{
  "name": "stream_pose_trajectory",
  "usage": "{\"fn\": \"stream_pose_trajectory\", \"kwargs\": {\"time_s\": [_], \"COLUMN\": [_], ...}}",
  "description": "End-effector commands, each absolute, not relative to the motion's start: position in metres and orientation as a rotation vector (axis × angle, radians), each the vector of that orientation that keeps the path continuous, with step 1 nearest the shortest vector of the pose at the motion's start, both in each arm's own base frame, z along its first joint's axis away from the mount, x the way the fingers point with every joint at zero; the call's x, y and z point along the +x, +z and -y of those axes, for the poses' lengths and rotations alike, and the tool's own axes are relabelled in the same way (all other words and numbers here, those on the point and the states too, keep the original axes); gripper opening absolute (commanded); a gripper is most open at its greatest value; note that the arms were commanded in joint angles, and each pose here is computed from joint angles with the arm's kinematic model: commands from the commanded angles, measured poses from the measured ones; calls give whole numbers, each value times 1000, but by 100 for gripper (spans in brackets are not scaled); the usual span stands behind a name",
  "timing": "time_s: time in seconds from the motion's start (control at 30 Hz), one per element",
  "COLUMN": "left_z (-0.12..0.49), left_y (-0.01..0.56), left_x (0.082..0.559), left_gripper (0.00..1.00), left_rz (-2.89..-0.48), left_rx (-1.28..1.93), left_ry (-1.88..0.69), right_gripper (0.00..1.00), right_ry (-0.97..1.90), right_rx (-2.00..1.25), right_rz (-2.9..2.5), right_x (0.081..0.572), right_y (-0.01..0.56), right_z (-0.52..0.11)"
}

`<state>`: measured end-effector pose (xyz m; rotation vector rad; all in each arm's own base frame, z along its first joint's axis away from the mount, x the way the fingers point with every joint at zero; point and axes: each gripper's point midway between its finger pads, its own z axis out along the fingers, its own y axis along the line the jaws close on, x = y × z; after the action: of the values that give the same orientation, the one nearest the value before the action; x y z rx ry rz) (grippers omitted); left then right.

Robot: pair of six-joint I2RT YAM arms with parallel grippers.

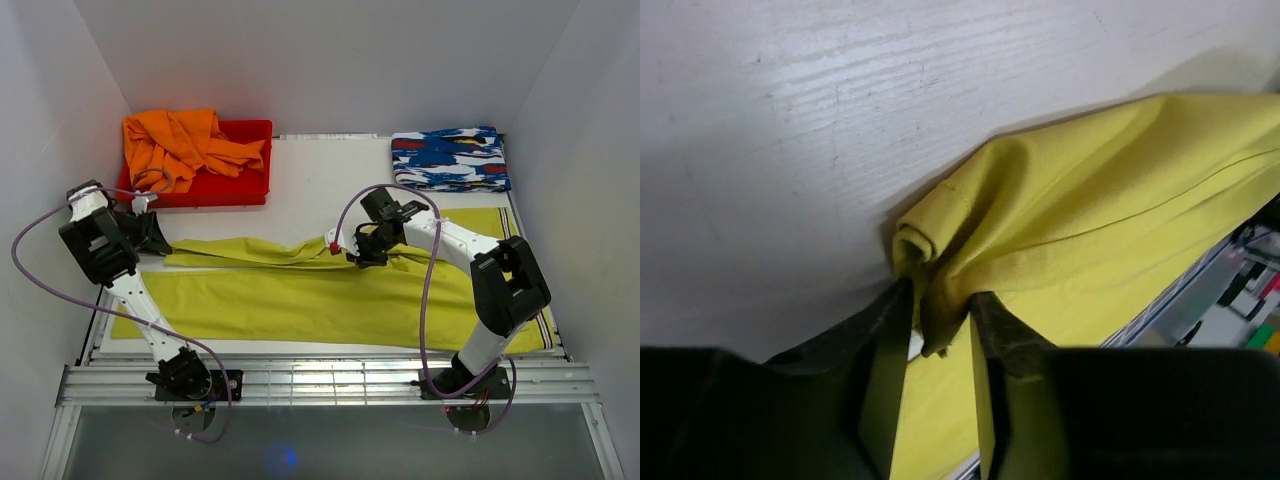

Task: Fold and stack the trousers
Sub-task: Flatten the trousers out

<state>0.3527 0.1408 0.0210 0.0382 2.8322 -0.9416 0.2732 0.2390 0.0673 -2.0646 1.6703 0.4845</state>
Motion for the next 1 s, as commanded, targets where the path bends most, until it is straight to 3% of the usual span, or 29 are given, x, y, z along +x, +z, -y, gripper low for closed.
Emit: {"fn": "stream_pose_trajectory", "kwargs": {"time_s": [0.0,0.1,0.33,0.53,0.7,0.8,0.97], "left_z": [-167,-176,-171,-128,-120,-129,-122], "left_y": [44,80,134,116,82,72,53], "left_x": [374,384,375,316,274,283,286], "left_gripper": [43,69,70,62,60,59,60], "left_rz": [-2704,-2592,-2440,-2421,-2436,-2425,-2418], "left_rx": [143,210,411,793,1024,1087,1167], "left_ry": [-716,-603,-426,-554,-476,-316,-268], "right_gripper": [8,8,8,8,8,8,8], "right_ry": [491,514,547,548,562,566,570], "right_rx": [-2090,-2078,-2049,-2047,-2039,-2030,-2026], "right_rz": [-1715,-1708,-1698,-1706,-1714,-1722,-1738], "right_x": [267,268,269,270,270,274,275], "right_y": [75,80,87,86,85,87,87], "right_z": [-227,-232,-241,-241,-243,-246,-247]}}
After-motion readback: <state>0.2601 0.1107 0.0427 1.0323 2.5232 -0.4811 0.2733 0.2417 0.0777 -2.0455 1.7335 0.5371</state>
